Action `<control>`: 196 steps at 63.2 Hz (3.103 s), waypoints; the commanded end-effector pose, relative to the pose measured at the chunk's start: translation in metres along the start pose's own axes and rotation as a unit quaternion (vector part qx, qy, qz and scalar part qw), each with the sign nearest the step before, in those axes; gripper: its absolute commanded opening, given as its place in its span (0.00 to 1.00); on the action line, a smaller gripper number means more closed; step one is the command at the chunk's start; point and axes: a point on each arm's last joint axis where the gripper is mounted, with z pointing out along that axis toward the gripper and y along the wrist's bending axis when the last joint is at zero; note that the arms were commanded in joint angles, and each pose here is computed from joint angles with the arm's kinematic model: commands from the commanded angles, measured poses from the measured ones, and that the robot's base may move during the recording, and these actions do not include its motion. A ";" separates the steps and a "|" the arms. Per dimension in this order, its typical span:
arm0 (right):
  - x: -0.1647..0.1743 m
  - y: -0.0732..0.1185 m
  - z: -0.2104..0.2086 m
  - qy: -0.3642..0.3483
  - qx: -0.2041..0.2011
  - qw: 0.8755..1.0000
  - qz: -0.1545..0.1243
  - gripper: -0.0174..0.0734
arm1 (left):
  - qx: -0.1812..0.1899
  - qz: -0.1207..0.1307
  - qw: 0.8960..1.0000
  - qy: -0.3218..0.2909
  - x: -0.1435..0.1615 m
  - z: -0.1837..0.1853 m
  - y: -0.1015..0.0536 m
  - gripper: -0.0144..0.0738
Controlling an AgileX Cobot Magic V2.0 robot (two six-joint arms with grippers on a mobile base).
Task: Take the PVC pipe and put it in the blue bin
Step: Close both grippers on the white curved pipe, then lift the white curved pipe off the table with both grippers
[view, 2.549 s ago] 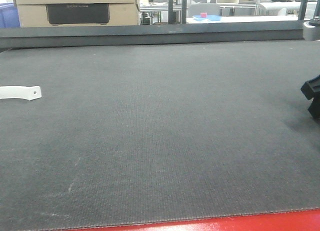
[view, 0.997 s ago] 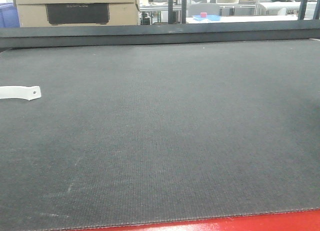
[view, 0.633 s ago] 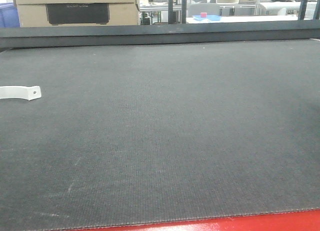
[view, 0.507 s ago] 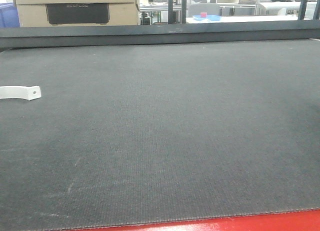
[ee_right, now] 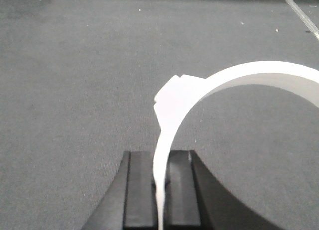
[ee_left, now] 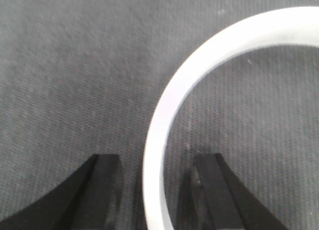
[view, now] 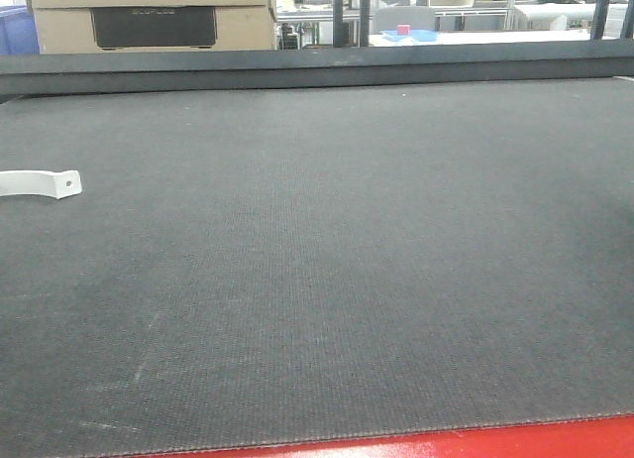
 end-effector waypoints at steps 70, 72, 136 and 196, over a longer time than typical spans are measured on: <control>-0.008 -0.001 -0.002 -0.044 0.006 0.999 0.000 0.01 | -0.007 0.024 0.999 -0.027 -0.006 0.000 0.002 0.04; -0.008 -0.001 -0.002 -0.044 0.006 0.999 0.000 0.01 | -0.007 0.024 0.999 -0.029 -0.007 -0.001 0.002 0.04; 0.010 0.006 -0.103 -0.183 0.004 0.983 -0.010 0.01 | -0.009 -0.033 0.951 -0.307 0.025 -0.252 0.000 0.04; 0.037 0.018 -0.131 -0.181 -0.070 0.980 0.037 0.01 | -0.022 -0.026 0.911 -0.410 0.132 -0.327 -0.007 0.04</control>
